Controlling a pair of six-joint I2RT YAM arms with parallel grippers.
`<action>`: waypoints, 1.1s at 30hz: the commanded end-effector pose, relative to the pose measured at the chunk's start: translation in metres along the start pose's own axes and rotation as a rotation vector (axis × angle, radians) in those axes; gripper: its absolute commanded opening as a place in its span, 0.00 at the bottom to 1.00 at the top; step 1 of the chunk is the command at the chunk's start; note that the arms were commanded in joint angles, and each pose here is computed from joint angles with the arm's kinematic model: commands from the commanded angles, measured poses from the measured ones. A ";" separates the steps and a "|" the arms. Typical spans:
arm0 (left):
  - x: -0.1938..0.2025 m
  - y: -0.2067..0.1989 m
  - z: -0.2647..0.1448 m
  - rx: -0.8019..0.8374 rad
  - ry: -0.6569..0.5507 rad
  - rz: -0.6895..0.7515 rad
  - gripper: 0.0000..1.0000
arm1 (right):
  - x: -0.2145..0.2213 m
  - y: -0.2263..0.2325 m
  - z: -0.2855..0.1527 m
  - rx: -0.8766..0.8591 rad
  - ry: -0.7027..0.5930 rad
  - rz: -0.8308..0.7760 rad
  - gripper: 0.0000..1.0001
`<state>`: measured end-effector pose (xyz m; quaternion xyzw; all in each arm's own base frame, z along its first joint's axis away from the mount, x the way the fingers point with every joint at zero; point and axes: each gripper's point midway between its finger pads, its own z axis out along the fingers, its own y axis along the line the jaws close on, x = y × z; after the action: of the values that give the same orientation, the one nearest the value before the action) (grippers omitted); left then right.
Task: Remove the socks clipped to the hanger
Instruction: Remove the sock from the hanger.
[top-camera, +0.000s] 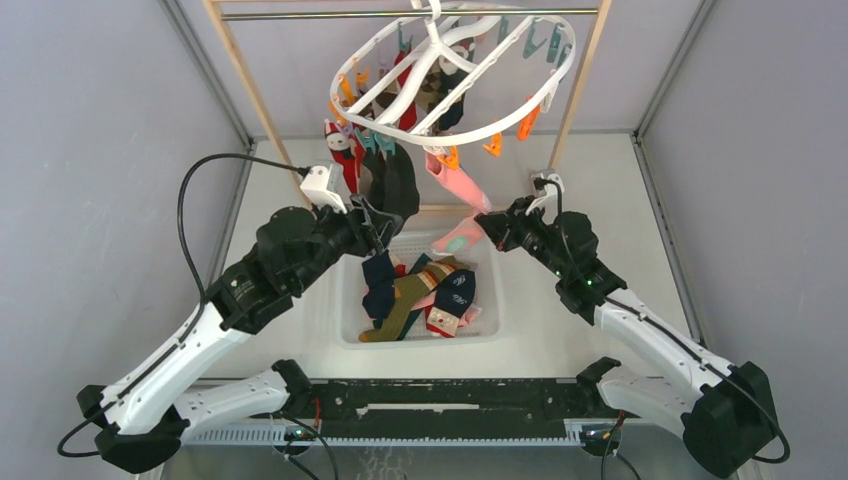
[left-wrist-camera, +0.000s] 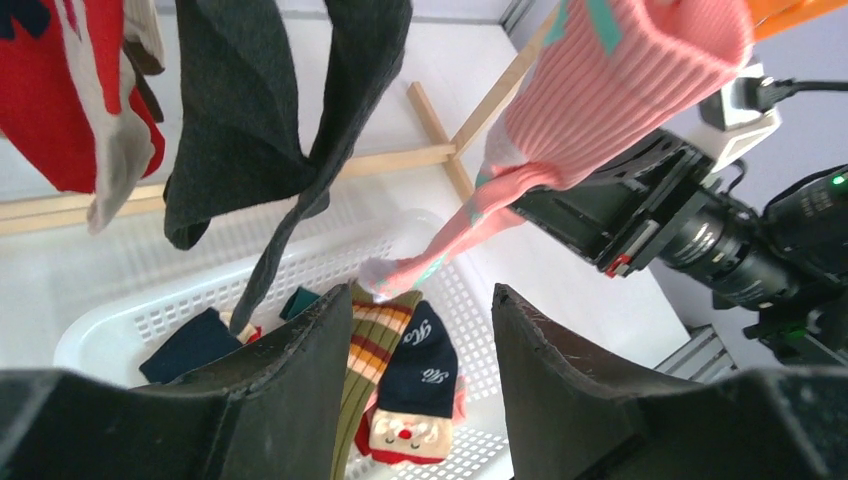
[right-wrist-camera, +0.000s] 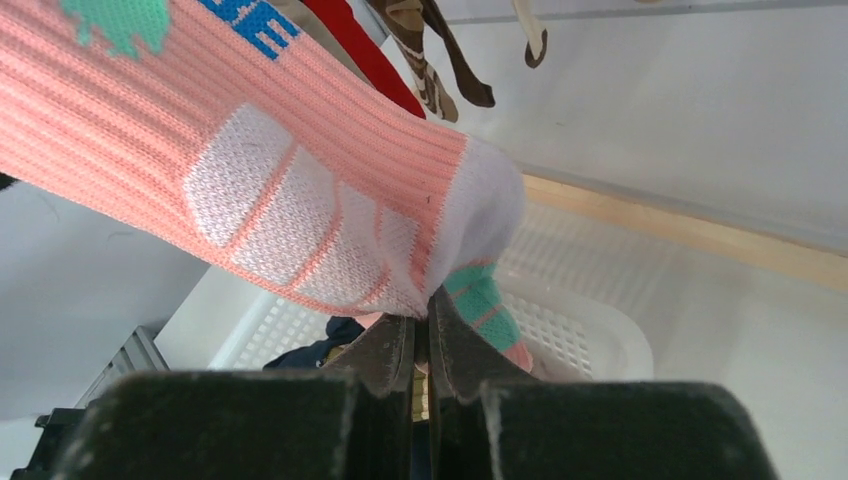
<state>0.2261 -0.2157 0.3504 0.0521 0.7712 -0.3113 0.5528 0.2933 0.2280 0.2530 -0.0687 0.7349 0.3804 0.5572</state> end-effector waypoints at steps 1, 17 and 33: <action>-0.046 -0.029 -0.008 0.083 -0.116 -0.032 0.58 | -0.008 0.001 -0.004 -0.022 -0.025 0.020 0.08; -0.069 -0.042 0.005 0.092 -0.185 -0.030 0.58 | 0.012 0.028 -0.003 -0.046 -0.011 -0.019 0.08; -0.091 -0.040 -0.019 0.099 -0.274 -0.042 0.58 | 0.031 0.064 0.008 0.051 -0.020 -0.225 0.08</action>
<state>0.2344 -0.2256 0.4058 0.0326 0.7198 -0.3433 0.6025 0.2456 0.2866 0.2313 -0.1332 0.7422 0.3430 0.5601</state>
